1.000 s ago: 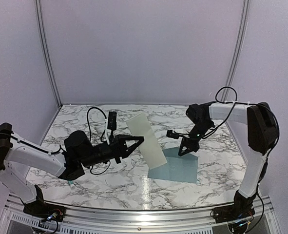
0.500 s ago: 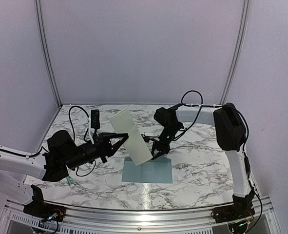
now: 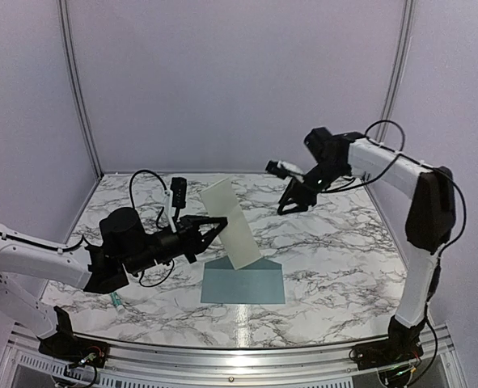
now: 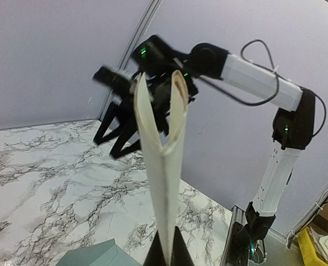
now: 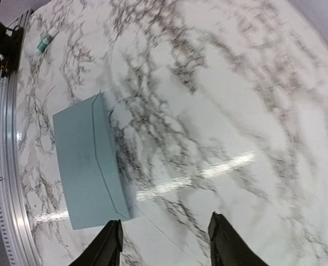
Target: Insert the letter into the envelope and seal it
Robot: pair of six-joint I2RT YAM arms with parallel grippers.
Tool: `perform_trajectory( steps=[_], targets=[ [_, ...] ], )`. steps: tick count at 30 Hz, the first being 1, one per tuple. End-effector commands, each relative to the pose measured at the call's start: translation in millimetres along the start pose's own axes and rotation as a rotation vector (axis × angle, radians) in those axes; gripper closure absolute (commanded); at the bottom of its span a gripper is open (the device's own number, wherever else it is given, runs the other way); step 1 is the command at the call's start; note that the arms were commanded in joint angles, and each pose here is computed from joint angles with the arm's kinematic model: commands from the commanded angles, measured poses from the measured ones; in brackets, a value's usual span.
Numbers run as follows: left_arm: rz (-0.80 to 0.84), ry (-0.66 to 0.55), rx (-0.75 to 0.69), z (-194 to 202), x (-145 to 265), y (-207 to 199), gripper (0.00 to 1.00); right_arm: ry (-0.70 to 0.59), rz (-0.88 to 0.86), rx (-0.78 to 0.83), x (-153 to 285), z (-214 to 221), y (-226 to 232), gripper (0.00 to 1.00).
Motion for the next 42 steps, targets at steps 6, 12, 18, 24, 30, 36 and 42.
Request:
perform_trajectory(
  steps=[6,12,18,24,30,36,42],
  targets=[
    [-0.033,0.007,-0.001,-6.6,-46.0,13.2,1.0,-0.442,0.211,0.016,136.3,-35.2,24.2,0.02],
    [0.032,0.038,0.042,-2.7,-69.2,16.6,1.0,-0.496,-0.007,0.038,134.1,-11.8,42.8,0.1],
    [0.127,0.051,0.072,4.6,-79.5,11.8,1.0,-0.426,-0.199,-0.008,94.2,-4.9,62.6,0.23],
    [0.193,0.033,0.114,4.5,-83.3,8.0,1.0,-0.353,-0.295,0.032,58.6,-8.5,89.8,0.23],
    [0.259,-0.013,0.159,-3.6,-80.6,4.7,1.0,-0.33,-0.313,0.027,43.0,-9.0,95.4,0.25],
    [0.275,-0.023,0.17,-5.0,-81.4,4.5,1.0,-0.306,-0.363,0.037,31.9,-8.3,108.5,0.33],
    [0.282,-0.018,0.18,-2.9,-84.0,5.4,1.0,-0.327,-0.389,0.037,34.9,-15.2,113.0,0.42]
  ],
)
Point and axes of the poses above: each gripper's point midway between its finger pads, its own x axis back along the fingers, its own y axis along the line the jaws close on, z = x × y, the point moved 4 cm from there along x, back along the fingers, and after that the axes turned 3 degrees about -x, right-handed, at the moved point
